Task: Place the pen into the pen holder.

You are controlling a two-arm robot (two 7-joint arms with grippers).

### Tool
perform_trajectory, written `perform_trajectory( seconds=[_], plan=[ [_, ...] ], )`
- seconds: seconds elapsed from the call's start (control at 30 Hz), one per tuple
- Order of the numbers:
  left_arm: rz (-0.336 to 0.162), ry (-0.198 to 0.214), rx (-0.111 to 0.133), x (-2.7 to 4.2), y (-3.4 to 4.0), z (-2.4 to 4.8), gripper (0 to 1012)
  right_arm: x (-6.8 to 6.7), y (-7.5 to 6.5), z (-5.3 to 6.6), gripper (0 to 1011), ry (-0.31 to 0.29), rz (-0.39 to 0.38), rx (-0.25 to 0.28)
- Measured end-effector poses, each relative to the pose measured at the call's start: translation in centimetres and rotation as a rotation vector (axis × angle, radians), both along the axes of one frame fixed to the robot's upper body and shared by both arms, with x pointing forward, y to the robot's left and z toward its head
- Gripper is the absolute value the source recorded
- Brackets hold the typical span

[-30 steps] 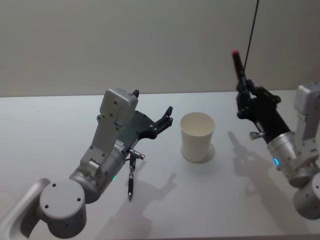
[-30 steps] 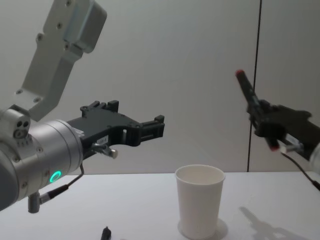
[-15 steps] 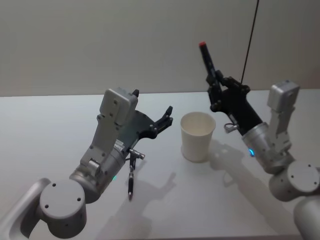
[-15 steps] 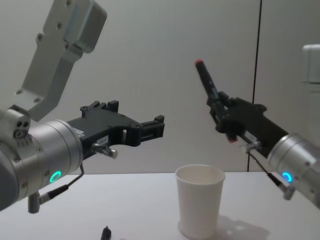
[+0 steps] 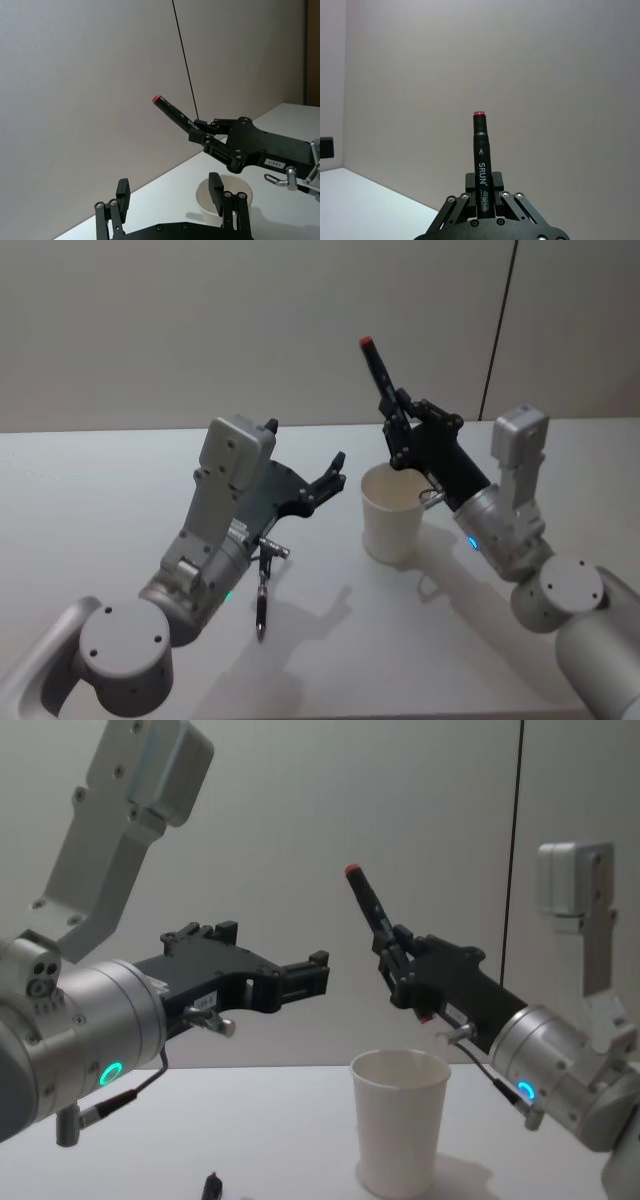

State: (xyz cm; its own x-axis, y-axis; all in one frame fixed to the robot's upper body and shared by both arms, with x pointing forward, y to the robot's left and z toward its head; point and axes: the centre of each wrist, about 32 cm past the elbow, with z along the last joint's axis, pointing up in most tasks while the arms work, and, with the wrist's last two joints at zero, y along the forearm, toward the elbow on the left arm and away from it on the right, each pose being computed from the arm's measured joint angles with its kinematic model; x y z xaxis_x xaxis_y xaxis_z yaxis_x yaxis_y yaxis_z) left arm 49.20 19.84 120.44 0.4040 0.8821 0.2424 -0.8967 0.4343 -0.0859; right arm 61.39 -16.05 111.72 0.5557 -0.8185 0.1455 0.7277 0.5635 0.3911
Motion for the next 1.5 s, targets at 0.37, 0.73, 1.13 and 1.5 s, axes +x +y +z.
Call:
perform_trajectory(
  seconds=[0.37, 0.73, 1.13, 1.5],
  plan=[
    [0.0, 0.0, 0.0, 0.0, 0.0, 0.0, 1000, 0.7, 0.7, -0.9, 181, 0.03, 0.007, -0.031],
    [0.0, 0.0, 0.0, 0.0, 0.0, 0.0, 1000, 0.9, 1.0, -1.4, 181, 0.058, 0.001, -0.054],
    [0.0, 0.0, 0.0, 0.0, 0.0, 0.0, 1000, 0.9, 1.0, -1.6, 181, 0.078, -0.004, -0.063],
    [0.0, 0.0, 0.0, 0.0, 0.0, 0.0, 1000, 0.9, 0.8, -1.7, 181, 0.085, -0.003, -0.061]
  ],
)
